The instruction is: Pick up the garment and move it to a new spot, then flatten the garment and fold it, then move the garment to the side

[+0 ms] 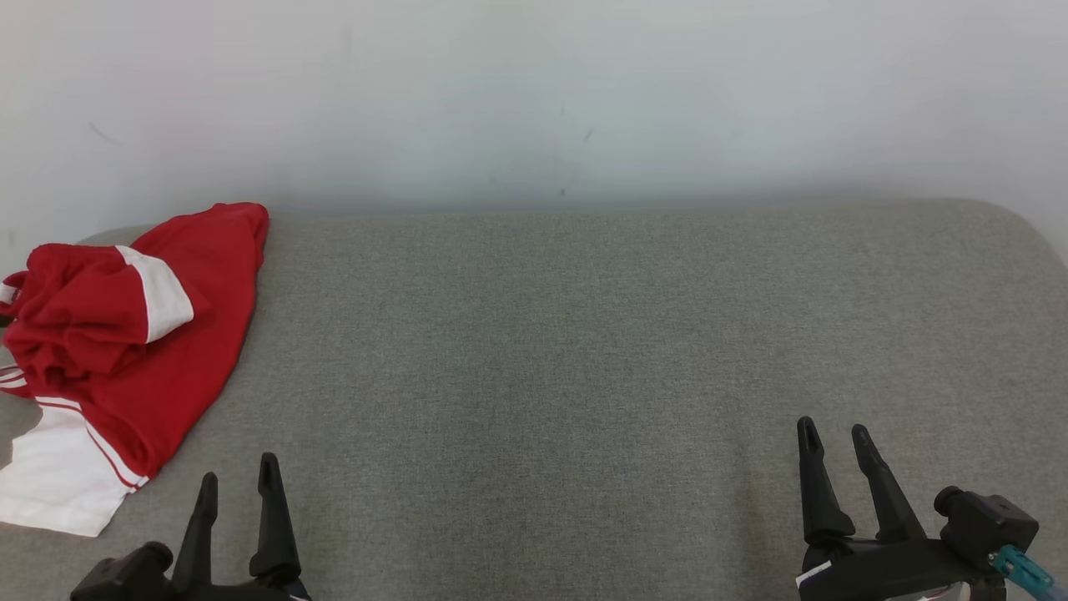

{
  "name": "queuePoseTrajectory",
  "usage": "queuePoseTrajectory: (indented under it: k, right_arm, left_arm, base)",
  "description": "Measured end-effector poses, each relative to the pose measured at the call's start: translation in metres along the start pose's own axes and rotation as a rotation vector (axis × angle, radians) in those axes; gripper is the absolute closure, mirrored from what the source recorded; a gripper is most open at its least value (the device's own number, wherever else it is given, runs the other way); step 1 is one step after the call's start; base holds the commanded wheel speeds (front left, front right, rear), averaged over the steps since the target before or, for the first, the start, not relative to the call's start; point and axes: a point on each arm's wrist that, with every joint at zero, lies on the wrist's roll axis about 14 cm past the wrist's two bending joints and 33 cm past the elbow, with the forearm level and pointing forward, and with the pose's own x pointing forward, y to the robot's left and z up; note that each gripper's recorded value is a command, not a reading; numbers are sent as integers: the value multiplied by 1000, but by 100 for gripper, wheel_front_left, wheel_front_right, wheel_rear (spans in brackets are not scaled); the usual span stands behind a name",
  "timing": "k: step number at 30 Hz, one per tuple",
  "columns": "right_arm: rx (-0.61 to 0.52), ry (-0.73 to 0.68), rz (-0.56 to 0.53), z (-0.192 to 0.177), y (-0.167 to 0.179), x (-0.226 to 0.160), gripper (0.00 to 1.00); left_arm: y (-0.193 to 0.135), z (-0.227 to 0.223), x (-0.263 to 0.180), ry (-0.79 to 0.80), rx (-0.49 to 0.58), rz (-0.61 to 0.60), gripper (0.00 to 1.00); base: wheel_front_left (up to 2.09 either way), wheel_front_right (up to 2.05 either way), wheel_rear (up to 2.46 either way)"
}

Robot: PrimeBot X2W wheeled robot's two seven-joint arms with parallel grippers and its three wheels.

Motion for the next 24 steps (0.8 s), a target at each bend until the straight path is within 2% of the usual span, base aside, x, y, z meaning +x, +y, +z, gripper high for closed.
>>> queuePoseTrajectory:
  k: [24]
  right_arm:
    - [-240, -30, 66, 3, 14, -2, 0]
  left_arm:
    - [-2, 16, -8, -81, 225, -42, 0]
  base:
    - [0, 0, 0]
